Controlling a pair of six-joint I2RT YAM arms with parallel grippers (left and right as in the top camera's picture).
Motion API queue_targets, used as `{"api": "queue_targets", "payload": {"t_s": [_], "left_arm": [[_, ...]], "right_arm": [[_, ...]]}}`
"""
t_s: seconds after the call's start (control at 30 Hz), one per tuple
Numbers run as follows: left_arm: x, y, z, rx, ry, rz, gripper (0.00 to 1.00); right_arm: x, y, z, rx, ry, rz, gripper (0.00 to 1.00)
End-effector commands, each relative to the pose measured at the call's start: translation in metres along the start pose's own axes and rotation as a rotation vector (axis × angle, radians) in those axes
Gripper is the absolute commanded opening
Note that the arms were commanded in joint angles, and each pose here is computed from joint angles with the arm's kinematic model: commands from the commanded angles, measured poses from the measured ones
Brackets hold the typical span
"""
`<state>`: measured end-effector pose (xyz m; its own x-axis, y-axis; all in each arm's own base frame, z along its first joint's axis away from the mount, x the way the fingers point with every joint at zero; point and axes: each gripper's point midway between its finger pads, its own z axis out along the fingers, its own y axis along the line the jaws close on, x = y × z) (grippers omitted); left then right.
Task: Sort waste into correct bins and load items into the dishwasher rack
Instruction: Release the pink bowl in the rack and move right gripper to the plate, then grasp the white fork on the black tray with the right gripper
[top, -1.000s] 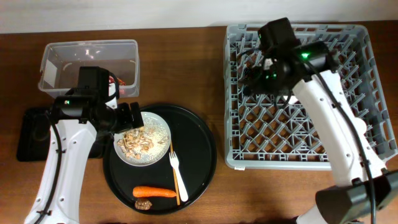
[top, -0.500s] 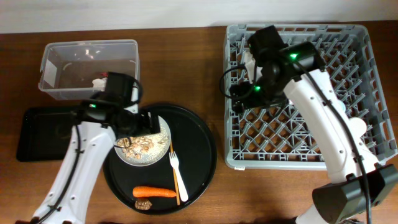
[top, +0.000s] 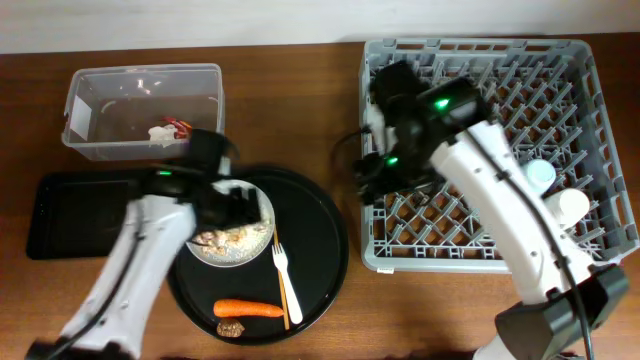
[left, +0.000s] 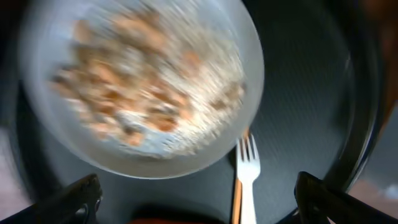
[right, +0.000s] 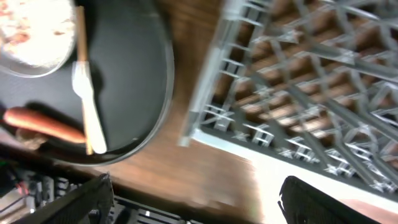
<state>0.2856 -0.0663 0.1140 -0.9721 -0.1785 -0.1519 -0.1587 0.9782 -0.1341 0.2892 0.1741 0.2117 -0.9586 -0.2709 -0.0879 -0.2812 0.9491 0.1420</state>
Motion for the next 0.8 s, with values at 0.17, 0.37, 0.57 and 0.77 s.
{"api": "queue_targets", "payload": {"t_s": [0.17,0.37,0.57,0.77], "left_arm": [[-0.021,0.121,-0.069,-0.070,-0.177,-0.391,0.99],[-0.017,0.148,-0.073,-0.042,-0.181,-0.517,0.99],[-0.017,0.147,-0.073,-0.038,-0.180,-0.515,0.99],[-0.016,0.147,-0.073,-0.038,-0.177,-0.516,0.99]], "right_arm": [[0.013,0.091,0.052,-0.051,-0.024,-0.096,0.90],[0.030,0.138,0.125,-0.112,-0.067,-0.204,0.89],[0.038,0.153,0.178,-0.116,-0.052,-0.220,0.86],[0.033,0.153,0.216,-0.094,-0.029,-0.217,0.79]]}}
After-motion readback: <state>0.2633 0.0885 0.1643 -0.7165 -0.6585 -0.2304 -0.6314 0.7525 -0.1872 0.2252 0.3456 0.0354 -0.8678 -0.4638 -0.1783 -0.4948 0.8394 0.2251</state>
